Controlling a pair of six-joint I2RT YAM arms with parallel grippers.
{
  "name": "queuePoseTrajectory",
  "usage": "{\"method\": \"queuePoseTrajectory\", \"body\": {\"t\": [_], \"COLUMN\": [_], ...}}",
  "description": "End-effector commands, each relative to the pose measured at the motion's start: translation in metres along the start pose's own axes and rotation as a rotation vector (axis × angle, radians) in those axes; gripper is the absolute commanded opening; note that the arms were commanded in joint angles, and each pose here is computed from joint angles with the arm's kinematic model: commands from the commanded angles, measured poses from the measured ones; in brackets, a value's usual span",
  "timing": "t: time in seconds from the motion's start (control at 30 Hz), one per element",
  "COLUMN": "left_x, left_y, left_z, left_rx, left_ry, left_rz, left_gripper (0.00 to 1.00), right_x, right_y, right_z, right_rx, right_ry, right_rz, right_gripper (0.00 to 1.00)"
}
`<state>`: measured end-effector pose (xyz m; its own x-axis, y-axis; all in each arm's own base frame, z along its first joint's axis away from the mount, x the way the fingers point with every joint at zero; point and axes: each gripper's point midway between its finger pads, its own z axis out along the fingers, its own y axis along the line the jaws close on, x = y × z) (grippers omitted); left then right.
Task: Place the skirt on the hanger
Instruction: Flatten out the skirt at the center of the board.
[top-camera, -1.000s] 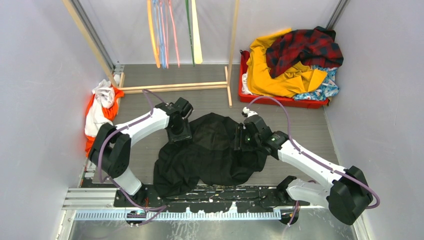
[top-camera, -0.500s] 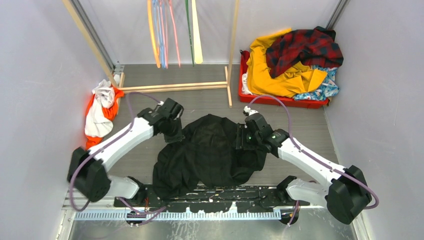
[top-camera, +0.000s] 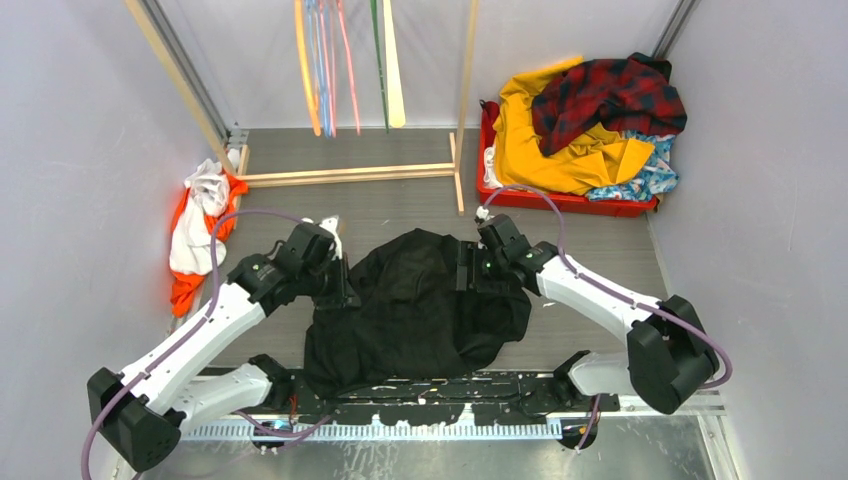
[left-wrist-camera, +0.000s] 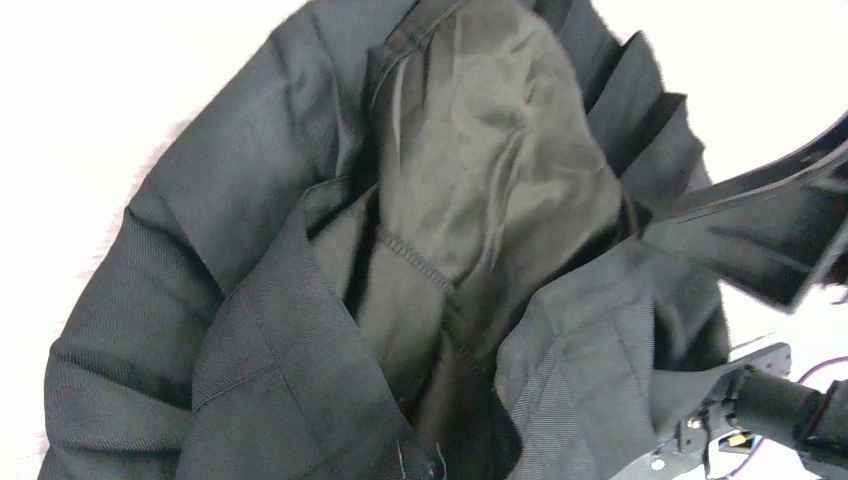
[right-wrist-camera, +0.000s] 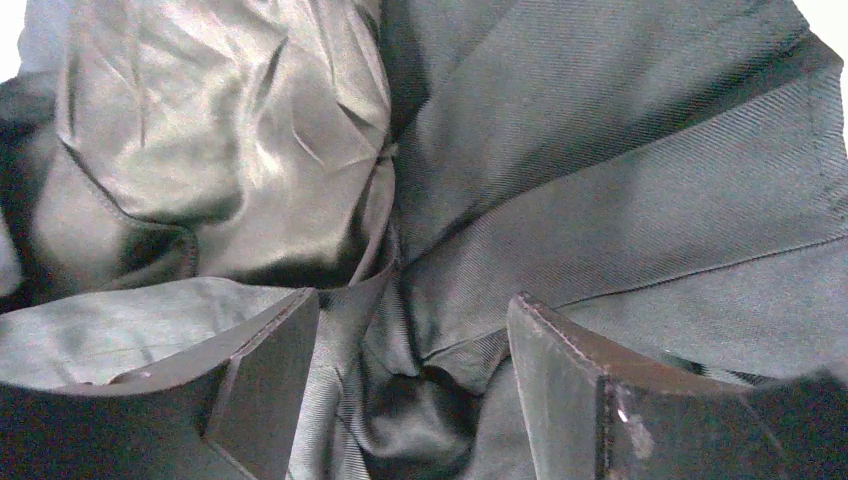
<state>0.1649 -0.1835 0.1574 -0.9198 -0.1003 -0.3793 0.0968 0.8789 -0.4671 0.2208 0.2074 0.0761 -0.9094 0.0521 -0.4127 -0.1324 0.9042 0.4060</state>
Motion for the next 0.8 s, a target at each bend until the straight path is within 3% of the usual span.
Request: {"method": "queuePoseTrajectory", "body": {"t": [0.0,0.23,0.37,0.47,0.57,0.7,0.77], "left_x": [0.014,0.021,0.022,0.019,0.018,0.009,-0.008], "left_y": [0.001,0.008,0.009,0.006,0.008,0.012,0.014], "left_z": [0.001,0.0,0.0,0.001,0.002,0.005,0.004], "left_rx": [0.049,0.049,0.049,0.063,0.061,0.029,0.0], "left_ry": [0.011,0.001,0.001,-0.016,-0.022,-0.062,-0.118], "left_rz": [0.026,0.017,0.02,0.026,0.026,0.018,0.017], "left_gripper": [0.0,0.0,0.0,0.0,0.0,0.0,0.0], "right_x": [-0.033,-0.026,-0.017,-0.01,0.0,0.002,-0.014], "right_y": [0.032,0.037,0.044,0.052,0.057,0.059,0.055], "right_z": [-0.007,0.008,0.015,0.02,0.025,0.024,0.021], "right_rx": [-0.098,-0.115,-0.127,-0.13,-0.129,-0.123,-0.071], "right_ry": [-0.073,-0.012,0.025,0.049,0.083,0.093,0.047], "right_rz": [0.017,0.033,0.016,-0.007,-0.036,-0.061,-0.08], "right_gripper": [0.76,0.76,0.71,0.58,0.39,0.05,0.01]}}
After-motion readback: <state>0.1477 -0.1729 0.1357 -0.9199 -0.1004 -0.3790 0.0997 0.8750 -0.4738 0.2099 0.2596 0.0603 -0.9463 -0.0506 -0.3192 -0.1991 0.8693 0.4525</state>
